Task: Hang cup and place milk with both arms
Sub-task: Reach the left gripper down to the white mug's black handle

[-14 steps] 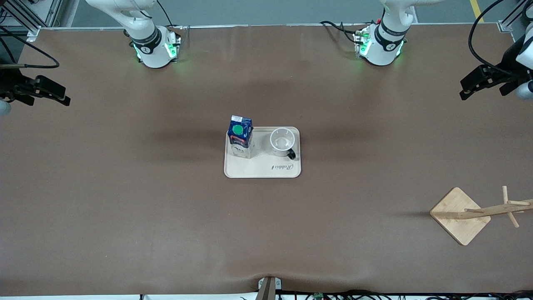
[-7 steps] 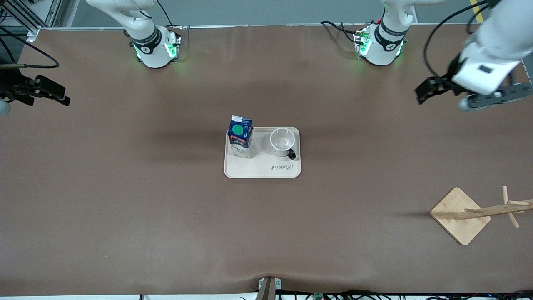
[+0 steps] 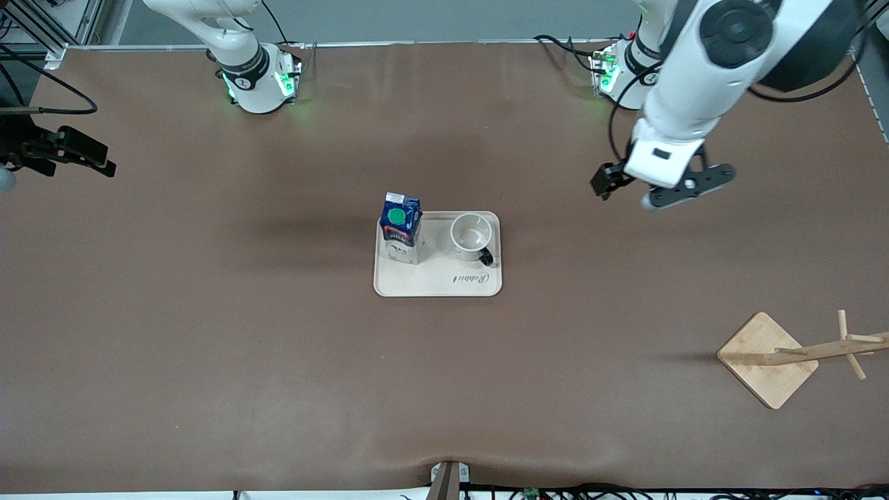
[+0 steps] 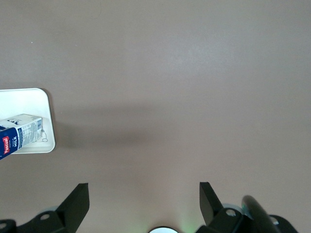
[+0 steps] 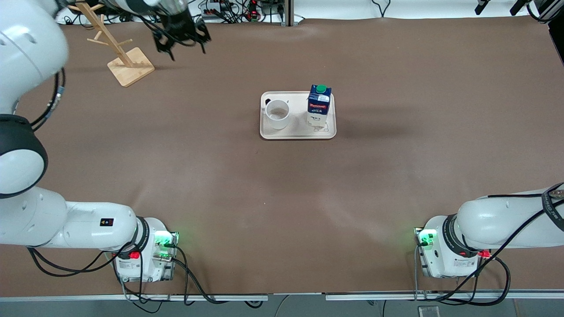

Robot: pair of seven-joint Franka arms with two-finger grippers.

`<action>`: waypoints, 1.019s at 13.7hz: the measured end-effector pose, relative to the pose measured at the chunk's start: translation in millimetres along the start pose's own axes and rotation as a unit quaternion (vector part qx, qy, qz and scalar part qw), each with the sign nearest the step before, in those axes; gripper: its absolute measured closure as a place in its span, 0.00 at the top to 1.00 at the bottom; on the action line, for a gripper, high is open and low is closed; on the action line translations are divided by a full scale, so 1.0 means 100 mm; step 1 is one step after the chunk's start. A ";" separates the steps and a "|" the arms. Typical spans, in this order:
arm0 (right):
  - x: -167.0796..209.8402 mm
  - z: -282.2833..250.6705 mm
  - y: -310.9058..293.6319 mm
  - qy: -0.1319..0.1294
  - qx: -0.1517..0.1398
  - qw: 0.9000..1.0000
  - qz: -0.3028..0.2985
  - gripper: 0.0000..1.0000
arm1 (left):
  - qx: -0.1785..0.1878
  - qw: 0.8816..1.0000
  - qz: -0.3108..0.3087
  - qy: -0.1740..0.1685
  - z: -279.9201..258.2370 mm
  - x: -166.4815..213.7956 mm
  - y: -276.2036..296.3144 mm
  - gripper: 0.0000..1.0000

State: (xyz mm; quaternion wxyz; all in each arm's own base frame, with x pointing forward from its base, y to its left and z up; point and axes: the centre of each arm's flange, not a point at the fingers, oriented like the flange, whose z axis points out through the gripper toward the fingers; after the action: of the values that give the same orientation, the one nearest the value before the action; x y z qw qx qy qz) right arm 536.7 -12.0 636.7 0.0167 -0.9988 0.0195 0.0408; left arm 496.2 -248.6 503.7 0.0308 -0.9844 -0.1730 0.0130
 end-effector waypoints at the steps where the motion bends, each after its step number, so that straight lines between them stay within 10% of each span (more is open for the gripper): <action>1: 0.01 0.01 0.00 -0.001 0.000 1.000 0.000 1.00 | -0.003 1.000 -0.007 -0.002 0.15 -0.11 0.16 1.00; 14: 0.09 0.12 0.00 -0.011 0.000 1.000 0.000 1.00 | -0.067 0.982 -0.171 -0.035 1.74 -0.96 1.41 0.90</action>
State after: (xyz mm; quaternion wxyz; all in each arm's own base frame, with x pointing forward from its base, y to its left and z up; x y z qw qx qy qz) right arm 544.5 -12.3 623.8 0.0174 -0.9983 0.0198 0.0517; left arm 447.5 -403.8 322.1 -0.0398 -0.9389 -0.3406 0.0299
